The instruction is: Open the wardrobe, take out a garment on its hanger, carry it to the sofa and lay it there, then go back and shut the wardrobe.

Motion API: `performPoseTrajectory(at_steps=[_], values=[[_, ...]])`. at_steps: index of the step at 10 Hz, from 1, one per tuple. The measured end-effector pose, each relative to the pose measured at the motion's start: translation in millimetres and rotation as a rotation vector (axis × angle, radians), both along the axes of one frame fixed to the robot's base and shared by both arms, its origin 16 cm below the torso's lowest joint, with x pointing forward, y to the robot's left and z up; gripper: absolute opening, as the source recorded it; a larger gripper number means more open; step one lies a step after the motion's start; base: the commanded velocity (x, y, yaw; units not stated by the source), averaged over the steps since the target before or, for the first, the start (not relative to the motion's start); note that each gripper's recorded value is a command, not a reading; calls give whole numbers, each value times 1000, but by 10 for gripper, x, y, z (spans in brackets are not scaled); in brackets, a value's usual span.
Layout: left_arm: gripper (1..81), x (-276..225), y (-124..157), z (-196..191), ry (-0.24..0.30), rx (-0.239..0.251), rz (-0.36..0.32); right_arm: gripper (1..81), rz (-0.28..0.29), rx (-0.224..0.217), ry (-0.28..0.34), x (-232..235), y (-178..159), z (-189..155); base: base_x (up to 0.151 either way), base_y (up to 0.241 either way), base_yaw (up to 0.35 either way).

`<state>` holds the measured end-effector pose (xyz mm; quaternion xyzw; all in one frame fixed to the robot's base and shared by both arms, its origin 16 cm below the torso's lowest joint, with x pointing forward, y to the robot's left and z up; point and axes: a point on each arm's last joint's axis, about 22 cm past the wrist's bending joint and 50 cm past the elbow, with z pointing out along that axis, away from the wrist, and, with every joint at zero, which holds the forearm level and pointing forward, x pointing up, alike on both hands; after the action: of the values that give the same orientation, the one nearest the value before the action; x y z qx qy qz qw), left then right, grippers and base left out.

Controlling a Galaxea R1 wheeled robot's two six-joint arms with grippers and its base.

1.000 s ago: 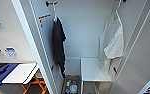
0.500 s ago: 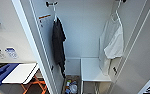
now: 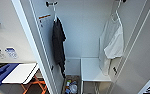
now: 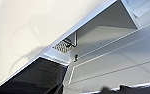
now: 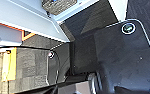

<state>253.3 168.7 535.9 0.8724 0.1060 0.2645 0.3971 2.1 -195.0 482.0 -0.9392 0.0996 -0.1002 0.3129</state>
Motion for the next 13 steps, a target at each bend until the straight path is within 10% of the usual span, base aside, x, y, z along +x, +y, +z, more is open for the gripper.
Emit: performPoseTrajectory(at_steps=[6,13], values=[[811,235,-437,31,-6,-23,-11,811,-3,19,-5,51,85,30,0,0,0],[811,922,-180,-263,28,100,315,811,16,75,-6,84,186,204,0,0,0]])
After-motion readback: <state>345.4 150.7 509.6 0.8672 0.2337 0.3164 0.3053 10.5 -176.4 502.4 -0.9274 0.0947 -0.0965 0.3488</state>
